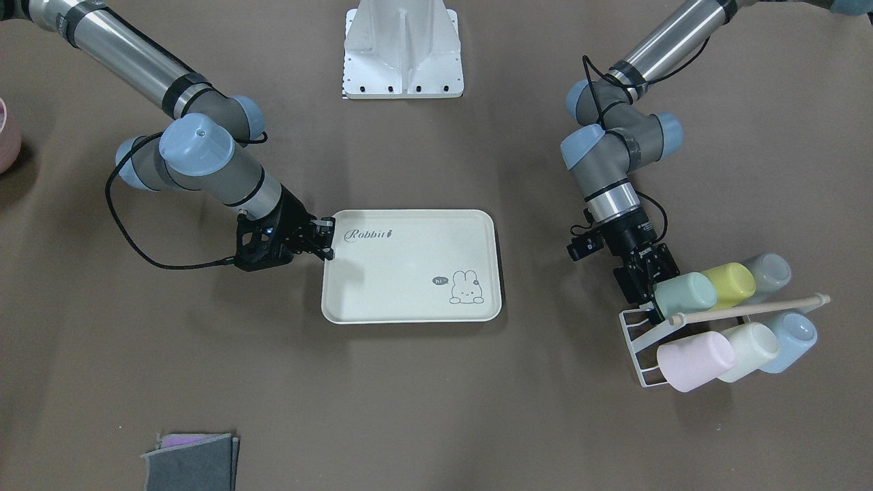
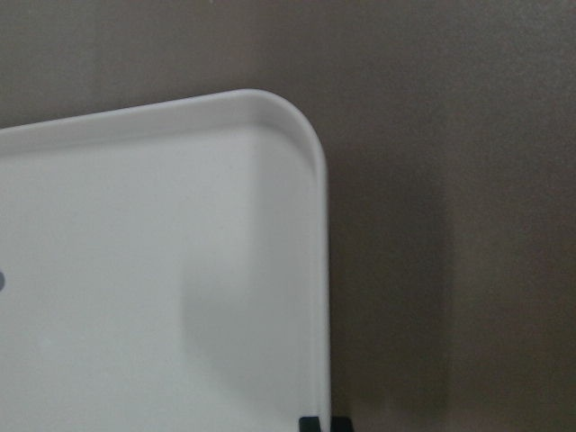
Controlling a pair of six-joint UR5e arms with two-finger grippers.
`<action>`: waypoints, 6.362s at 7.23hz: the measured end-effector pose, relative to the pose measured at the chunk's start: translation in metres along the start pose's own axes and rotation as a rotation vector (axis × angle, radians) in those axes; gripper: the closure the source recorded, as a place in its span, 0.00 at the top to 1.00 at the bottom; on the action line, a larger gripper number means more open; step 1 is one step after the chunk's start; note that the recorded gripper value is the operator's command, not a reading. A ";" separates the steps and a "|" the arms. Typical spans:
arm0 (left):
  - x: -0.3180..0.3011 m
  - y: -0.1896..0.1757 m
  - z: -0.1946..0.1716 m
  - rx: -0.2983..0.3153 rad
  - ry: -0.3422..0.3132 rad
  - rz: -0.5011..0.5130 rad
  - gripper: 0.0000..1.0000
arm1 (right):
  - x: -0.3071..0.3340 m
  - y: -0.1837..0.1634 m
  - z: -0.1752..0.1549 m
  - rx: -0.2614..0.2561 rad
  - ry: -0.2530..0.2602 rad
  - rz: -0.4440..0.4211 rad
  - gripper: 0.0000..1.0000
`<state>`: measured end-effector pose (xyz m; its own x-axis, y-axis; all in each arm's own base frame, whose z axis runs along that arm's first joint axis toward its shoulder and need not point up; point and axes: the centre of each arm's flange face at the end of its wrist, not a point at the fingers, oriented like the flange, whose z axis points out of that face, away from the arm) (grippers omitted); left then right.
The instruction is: Pick up and place green cup on tray
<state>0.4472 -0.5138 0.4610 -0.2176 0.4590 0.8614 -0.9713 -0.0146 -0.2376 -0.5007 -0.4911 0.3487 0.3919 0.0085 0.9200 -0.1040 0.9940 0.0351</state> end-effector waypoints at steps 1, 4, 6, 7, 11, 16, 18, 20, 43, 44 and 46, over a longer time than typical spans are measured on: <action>-0.002 0.001 -0.001 0.004 -0.009 0.008 0.84 | 0.000 0.001 -0.001 -0.002 -0.002 0.010 1.00; -0.008 0.007 -0.005 0.021 -0.050 0.026 0.85 | -0.004 0.003 -0.010 -0.001 -0.018 0.012 1.00; -0.008 0.008 -0.005 0.020 -0.055 0.028 0.84 | -0.004 0.001 -0.030 0.008 -0.036 0.011 1.00; -0.007 0.011 -0.004 0.020 -0.058 0.023 0.85 | 0.002 -0.005 -0.044 0.012 -0.043 0.016 1.00; 0.005 0.027 -0.003 0.029 -0.102 0.027 0.85 | 0.026 -0.043 -0.125 0.045 -0.060 0.064 1.00; -0.002 0.043 -0.007 0.027 -0.123 0.041 0.85 | 0.114 -0.050 -0.232 0.162 0.059 -0.132 1.00; -0.003 0.052 -0.012 0.026 -0.130 0.049 0.85 | 0.205 -0.056 -0.278 0.177 0.213 -0.357 1.00; 0.002 0.073 -0.022 0.027 -0.142 0.054 0.85 | 0.276 -0.073 -0.333 0.120 0.388 -0.527 1.00; -0.136 -0.025 -0.184 0.994 0.099 -1.326 0.77 | 0.498 -0.048 -0.395 -0.199 0.379 -0.166 1.00; -0.139 -0.035 -0.190 1.019 0.125 -1.375 0.76 | 0.498 -0.049 -0.396 -0.199 0.379 -0.166 1.00; -0.144 -0.055 -0.200 1.046 0.205 -1.487 0.74 | 0.499 -0.049 -0.396 -0.199 0.380 -0.164 1.00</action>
<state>0.5513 -0.4015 0.2605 0.7181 0.6959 -0.0099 0.0025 0.0117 0.9999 0.0617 -0.4922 0.6510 0.7000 -0.1483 0.6985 0.1504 0.9869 0.0588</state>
